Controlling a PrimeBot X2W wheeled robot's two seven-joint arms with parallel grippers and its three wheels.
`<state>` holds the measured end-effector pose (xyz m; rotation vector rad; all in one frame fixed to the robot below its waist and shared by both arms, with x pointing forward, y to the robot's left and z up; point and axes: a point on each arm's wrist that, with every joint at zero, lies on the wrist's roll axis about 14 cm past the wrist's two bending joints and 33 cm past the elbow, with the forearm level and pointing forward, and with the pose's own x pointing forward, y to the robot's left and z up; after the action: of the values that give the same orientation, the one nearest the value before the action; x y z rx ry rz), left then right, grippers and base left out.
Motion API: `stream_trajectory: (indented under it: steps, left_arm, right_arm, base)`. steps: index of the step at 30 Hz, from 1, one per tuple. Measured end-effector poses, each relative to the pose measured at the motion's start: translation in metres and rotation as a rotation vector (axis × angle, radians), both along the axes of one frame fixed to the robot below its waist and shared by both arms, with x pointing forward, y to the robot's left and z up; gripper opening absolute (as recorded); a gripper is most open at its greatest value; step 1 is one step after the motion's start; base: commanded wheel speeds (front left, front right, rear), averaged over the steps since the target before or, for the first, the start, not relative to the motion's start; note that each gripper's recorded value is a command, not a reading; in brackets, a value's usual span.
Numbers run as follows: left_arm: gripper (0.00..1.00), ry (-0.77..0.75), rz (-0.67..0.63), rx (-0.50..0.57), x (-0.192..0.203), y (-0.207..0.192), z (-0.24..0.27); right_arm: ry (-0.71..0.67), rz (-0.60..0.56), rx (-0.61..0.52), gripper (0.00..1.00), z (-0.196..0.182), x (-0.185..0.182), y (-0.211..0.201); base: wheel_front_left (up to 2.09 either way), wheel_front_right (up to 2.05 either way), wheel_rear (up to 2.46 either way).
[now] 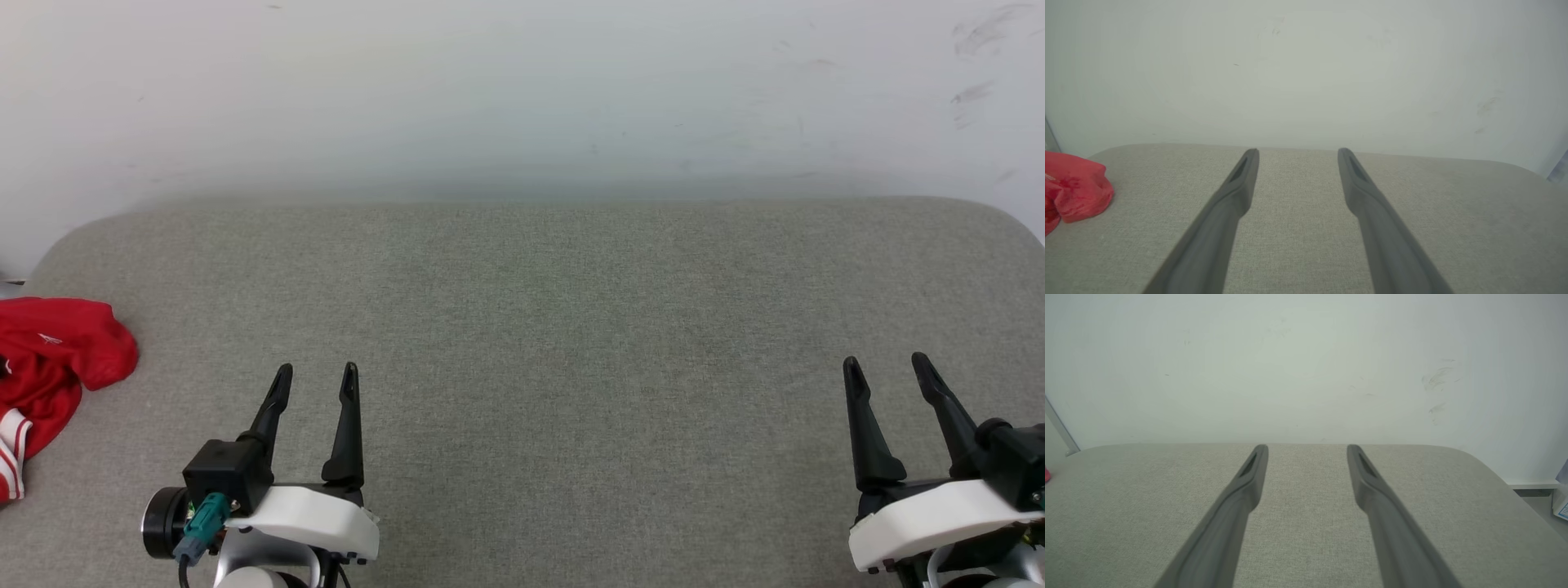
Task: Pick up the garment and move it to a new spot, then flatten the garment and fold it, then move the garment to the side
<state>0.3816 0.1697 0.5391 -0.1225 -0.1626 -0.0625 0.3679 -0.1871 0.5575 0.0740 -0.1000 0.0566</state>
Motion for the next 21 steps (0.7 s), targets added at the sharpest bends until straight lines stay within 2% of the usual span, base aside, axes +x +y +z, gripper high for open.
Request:
stream_trajectory:
  steps: [12, 21]
  left_arm:
    - [1.00, -0.006, 0.005, 0.035, -0.002, 0.001, -0.002]
    - [1.00, -0.007, 0.061, 0.044, -0.011, 0.020, -0.003]
  right_arm:
    - [0.000, 0.001, -0.051, 1.00, -0.001, 0.000, 0.002]
    - [-0.011, 0.059, -0.062, 1.00, 0.001, 0.010, 0.022]
  base:
    - [0.00, 0.00, 0.00]
    - [0.00, 0.00, 0.00]
